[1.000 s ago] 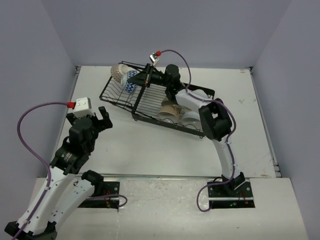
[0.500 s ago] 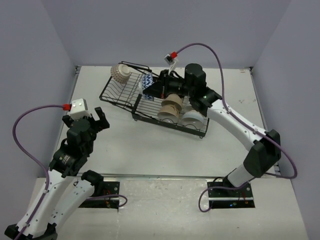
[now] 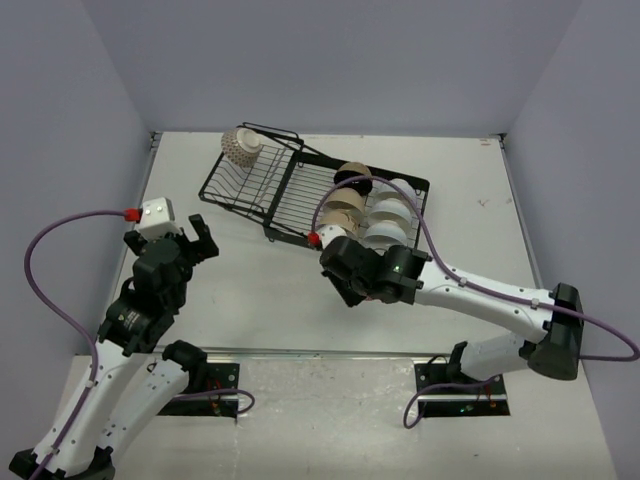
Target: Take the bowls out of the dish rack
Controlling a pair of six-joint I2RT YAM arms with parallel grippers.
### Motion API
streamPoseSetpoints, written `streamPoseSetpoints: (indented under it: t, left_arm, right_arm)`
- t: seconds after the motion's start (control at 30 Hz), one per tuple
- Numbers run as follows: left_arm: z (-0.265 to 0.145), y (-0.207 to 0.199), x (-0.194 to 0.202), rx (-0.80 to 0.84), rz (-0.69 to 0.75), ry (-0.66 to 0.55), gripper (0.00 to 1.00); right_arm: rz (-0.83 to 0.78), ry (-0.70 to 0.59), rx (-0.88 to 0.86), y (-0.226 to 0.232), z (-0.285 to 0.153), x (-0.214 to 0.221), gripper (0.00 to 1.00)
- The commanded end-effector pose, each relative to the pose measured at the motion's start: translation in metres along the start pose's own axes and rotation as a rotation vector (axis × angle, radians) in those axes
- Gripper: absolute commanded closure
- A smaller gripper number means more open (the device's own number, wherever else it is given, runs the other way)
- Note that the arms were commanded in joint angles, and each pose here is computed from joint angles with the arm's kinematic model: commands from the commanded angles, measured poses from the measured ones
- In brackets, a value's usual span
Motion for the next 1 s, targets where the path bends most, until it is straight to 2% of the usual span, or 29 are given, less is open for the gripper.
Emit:
streamPoseSetpoints:
  t: [0.0, 0.1, 0.4, 0.5, 0.73, 0.77, 0.8, 0.93, 0.97]
  left_arm:
    - [-0.005, 0.004, -0.014, -0.021, -0.050, -0.047, 0.00]
    - [-0.006, 0.004, -0.014, -0.020, -0.052, -0.049, 0.00]
    - [-0.009, 0.007, -0.014, -0.019, -0.058, -0.055, 0.00]
    - [-0.010, 0.008, -0.015, -0.021, -0.063, -0.062, 0.00]
    - [-0.010, 0.006, -0.014, -0.014, -0.059, -0.056, 0.00]
    - [-0.010, 0.006, -0.014, -0.011, -0.062, -0.059, 0.00]
    - [-0.010, 0.006, -0.014, -0.011, -0.061, -0.058, 0.00]
    - [-0.010, 0.006, -0.014, -0.009, -0.060, -0.055, 0.00]
    - [-0.011, 0.006, -0.015, -0.007, -0.063, -0.059, 0.00]
  right_arm:
    - [0.026, 0.174, 0.255, -0.034, -0.009, 0.055, 1.00]
    - [0.041, 0.301, 0.331, -0.041, 0.001, 0.094, 1.00]
    - [-0.008, 0.488, 0.361, -0.026, 0.033, 0.125, 1.00]
    - [0.018, 0.484, 0.302, -0.013, 0.047, 0.127, 1.00]
    - [0.064, 0.513, 0.299, -0.003, 0.065, 0.136, 1.00]
    - [0.062, 0.521, 0.299, -0.001, 0.067, 0.138, 0.97]
    - [0.057, 0.530, 0.303, 0.001, 0.068, 0.140, 0.90]
    - [0.051, 0.552, 0.306, 0.007, 0.070, 0.143, 0.85]
    - [0.050, 0.544, 0.294, 0.011, 0.069, 0.142, 0.72]
Point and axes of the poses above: each gripper's point midway between its finger pads, its own z axis out along the fingers, its own y axis along the line the jaws close on, x = y × z, the point moved 4 cm from there along -z, back along the fingers, and after that the axes turned 6 degrees about -z, right-handed, at the moved point
